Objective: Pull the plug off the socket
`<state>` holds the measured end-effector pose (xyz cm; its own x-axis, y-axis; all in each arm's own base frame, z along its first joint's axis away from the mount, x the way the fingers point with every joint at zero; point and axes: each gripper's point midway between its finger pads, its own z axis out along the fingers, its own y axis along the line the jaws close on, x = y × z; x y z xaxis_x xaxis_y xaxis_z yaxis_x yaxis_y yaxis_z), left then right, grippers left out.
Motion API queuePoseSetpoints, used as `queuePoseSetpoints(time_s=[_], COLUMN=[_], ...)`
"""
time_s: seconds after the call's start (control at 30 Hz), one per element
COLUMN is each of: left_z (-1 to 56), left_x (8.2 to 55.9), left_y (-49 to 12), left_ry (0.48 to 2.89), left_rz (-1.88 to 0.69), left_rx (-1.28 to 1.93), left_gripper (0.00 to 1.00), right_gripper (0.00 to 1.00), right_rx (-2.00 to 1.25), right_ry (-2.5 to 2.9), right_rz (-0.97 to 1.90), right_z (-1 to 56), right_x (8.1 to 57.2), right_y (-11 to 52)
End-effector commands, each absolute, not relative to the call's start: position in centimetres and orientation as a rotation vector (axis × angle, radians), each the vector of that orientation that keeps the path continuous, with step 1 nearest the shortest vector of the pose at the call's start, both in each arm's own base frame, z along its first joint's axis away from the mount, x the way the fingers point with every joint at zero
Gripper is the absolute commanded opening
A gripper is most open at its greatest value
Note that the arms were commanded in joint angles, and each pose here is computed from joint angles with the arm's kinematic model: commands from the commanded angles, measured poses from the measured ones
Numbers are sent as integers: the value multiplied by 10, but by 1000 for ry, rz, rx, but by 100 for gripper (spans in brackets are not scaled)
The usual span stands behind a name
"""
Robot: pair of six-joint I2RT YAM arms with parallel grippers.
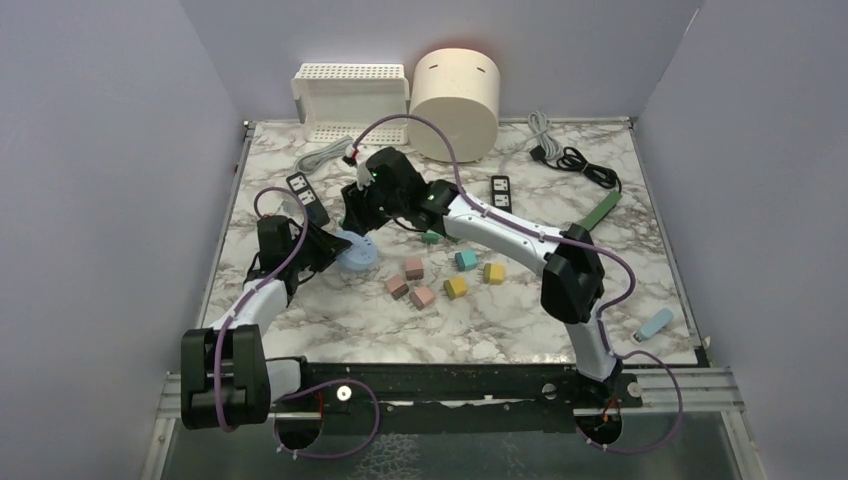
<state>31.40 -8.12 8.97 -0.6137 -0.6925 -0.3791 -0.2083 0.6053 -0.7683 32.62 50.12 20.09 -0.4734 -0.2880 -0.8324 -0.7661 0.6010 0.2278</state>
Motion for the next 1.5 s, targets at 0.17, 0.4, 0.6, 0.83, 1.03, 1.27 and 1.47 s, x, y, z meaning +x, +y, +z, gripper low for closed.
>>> queuePoseSetpoints(time_s=[0.17,0.4,0.6,0.83,1.03,1.27,1.47], left_z=[105,89,70,60,54,49,42], left_x=[333,335,330,333,343,354,352], left_y=[-70,-62,-56,-51,-45,-49,-60], left_ry=[2095,2178,2237,2277,2314,2368,2391], left_rz=[-842,-768,-716,-704,-698,-753,-845], left_rx=[-683,-710,-770,-799,-814,-796,-786], left_gripper=[0,0,0,0,0,0,7], right_gripper=[1,12,13,17,20,23,34], right_rx=[-599,-538,-483,-473,-470,-467,-457], right_ry=[2184,2285,2329,2415,2482,2530,2554], right_rz=[1046,911,857,852,865,901,912], right_z=[191,167,142,109,83,65,54], right_x=[377,421,434,439,435,426,419], right_y=[423,358,328,316,315,313,307])
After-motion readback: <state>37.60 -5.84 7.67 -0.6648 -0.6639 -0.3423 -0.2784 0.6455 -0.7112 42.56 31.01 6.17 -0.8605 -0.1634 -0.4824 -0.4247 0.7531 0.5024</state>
